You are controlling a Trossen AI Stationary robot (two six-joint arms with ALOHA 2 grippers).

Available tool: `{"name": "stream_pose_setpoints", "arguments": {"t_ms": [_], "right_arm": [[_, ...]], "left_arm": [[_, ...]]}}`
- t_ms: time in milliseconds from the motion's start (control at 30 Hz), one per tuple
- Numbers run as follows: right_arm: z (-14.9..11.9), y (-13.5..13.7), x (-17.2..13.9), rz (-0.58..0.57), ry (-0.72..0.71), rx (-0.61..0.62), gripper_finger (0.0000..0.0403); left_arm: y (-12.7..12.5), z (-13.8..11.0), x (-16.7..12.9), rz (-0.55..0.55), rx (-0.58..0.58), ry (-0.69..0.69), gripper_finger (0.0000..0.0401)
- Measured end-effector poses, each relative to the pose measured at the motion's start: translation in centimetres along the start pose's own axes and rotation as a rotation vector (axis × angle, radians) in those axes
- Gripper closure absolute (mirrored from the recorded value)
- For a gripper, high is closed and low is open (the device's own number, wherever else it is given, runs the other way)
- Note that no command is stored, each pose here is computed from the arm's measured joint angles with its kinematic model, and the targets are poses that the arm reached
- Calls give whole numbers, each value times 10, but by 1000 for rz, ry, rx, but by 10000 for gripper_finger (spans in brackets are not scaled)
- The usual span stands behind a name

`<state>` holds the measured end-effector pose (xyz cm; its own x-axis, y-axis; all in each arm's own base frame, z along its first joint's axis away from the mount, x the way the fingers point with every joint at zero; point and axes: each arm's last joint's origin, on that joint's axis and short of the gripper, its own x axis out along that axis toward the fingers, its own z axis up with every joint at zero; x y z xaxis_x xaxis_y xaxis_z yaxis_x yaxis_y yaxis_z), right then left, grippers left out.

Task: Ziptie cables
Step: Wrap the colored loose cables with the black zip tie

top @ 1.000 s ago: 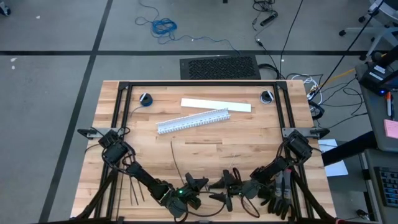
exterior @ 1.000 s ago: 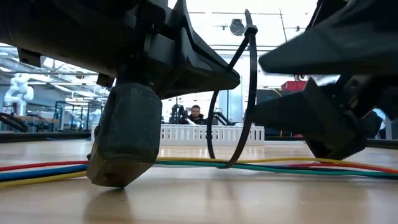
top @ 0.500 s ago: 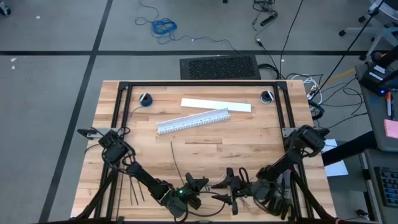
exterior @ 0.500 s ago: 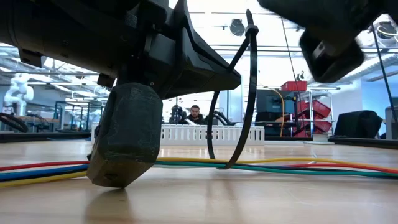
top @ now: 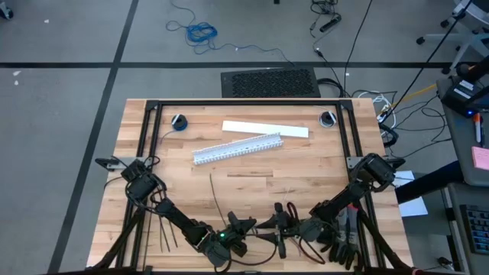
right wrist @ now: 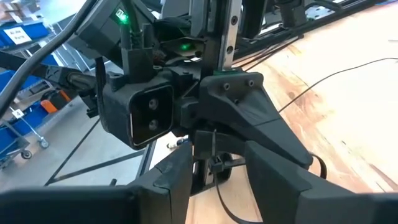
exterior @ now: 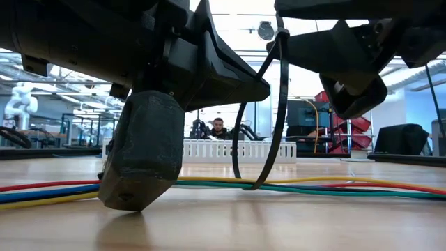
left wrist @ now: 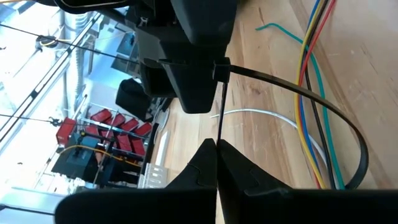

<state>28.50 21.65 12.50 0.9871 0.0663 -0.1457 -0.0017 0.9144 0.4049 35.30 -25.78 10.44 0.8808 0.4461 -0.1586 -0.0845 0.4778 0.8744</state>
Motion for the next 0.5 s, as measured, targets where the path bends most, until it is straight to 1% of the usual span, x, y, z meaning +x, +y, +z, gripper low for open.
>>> {"name": "stream_pose_setpoints", "arguments": {"t_ms": [167,433,500], "right_arm": [[0,0,0,2,-3,-6,296],[1,1,0,5,-8,-30,388],[1,1,0,6,-12,-36,398]], "left_arm": [[0,0,1,-4,-1,-2,401],[0,0,1,-4,-1,-2,401],[0,0,1,-4,-1,-3,401]]}}
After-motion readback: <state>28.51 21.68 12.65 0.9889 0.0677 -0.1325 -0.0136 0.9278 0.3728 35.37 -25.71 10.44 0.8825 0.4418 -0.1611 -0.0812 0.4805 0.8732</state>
